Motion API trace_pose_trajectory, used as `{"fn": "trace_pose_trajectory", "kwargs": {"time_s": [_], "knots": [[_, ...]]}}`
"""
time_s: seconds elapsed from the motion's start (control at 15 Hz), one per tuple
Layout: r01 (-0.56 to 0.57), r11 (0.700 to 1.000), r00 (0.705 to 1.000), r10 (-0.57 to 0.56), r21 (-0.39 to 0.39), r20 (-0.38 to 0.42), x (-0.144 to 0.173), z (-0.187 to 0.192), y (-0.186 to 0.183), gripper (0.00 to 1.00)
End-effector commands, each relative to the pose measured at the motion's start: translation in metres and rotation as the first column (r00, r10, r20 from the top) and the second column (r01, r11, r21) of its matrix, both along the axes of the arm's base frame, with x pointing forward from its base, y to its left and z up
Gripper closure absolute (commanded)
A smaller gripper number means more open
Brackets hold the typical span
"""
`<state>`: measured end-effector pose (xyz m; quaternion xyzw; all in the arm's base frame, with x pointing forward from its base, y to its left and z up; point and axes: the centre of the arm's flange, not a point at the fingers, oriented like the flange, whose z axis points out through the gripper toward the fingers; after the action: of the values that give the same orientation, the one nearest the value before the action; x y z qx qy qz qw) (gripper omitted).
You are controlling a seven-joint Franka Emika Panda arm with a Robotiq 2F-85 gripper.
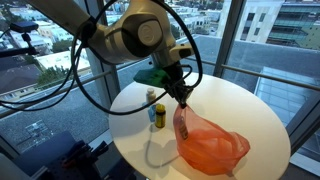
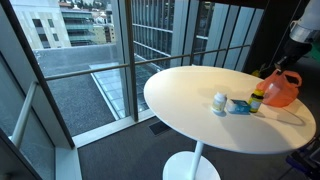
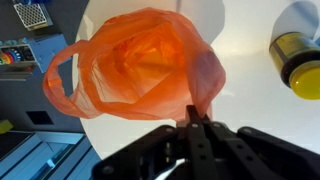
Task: Pick up the longest white container from the table and put it in the orange plastic bag
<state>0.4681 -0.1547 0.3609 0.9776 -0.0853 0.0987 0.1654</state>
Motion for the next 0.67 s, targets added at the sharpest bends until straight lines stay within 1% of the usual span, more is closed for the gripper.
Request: {"fn": "trace_pose_trajectory", "kwargs": {"time_s": [0.0,0.33,0.6], "knots": [[0.009,1.000,1.000,-0.009,0.005,0.008,-0.002,0.016,-0.014,0.98],[0.036,0.999,0.999,-0.036,0.010,0.001,-0.002,0.014,-0.027,0.98],[0.033,0.999,0.999,-0.033,0.010,-0.007,-0.001,0.012,-0.027,0.98]]}}
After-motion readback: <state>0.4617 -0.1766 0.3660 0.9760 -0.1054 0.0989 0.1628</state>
